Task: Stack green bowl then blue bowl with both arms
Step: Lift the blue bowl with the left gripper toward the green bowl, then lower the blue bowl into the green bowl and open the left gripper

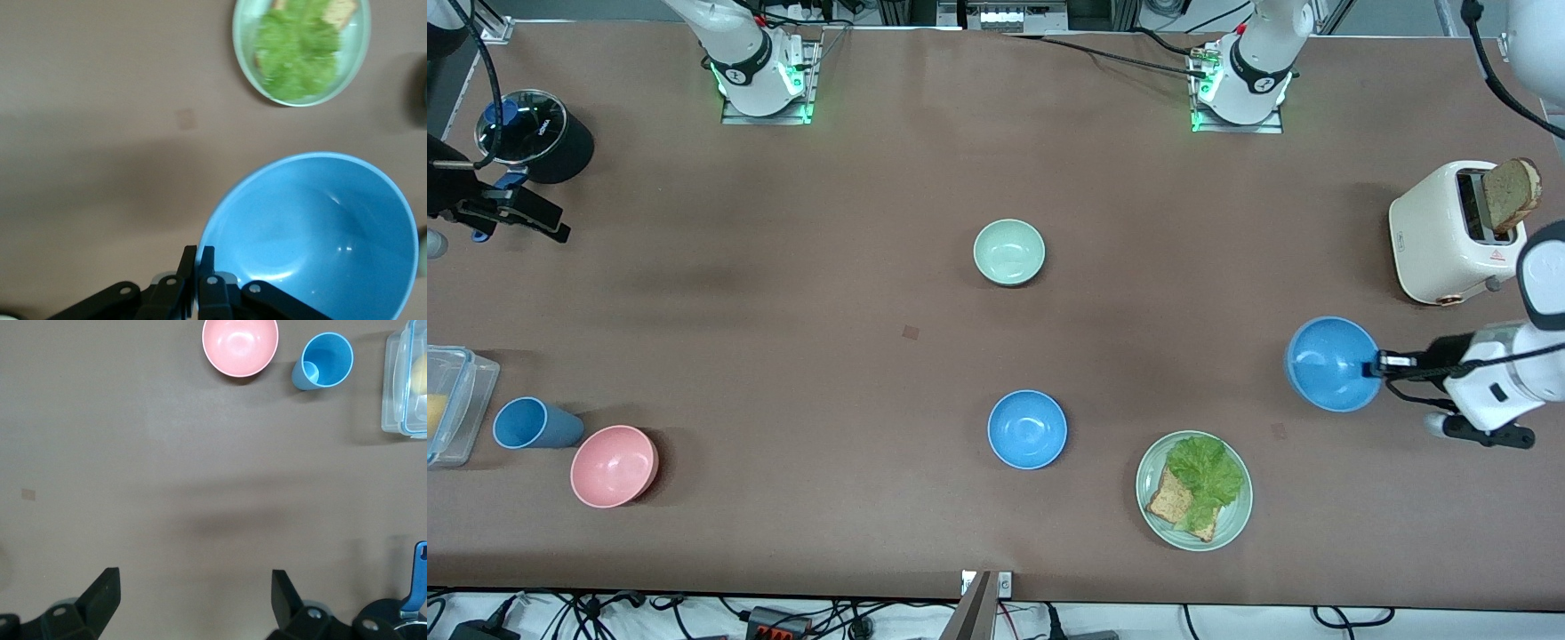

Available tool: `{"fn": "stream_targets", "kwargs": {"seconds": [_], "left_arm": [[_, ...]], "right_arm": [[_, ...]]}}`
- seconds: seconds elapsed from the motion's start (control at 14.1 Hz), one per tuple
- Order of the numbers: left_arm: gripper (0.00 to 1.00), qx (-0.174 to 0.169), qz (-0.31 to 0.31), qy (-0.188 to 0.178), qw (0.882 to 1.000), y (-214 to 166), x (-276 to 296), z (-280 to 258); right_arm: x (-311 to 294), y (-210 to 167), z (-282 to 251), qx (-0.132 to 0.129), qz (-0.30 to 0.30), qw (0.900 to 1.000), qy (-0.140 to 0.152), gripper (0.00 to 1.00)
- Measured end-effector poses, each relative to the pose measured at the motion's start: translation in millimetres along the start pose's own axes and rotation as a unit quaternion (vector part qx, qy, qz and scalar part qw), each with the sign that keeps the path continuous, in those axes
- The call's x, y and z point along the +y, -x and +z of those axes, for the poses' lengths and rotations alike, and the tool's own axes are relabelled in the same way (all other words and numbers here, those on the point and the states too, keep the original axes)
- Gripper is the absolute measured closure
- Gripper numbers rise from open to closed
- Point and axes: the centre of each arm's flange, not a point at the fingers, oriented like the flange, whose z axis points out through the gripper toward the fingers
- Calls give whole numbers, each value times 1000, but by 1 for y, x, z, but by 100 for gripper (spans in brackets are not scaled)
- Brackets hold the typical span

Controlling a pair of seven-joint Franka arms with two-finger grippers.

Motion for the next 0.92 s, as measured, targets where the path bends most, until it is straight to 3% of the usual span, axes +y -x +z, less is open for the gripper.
{"fn": "stream_targets", "kwargs": {"seconds": [0.5, 0.71, 0.92], "left_arm": [[95, -40, -125, 23, 991, 34, 179, 19], [95, -36, -203, 39, 978, 51, 251, 33], [95, -21, -241, 52, 969, 72, 301, 87]], "right_arm": [[2, 0, 0, 1, -11, 1000, 0, 0], [4, 0, -1, 3, -15, 1000, 0, 0], [4, 0, -1, 3, -15, 1000, 0, 0]]}}
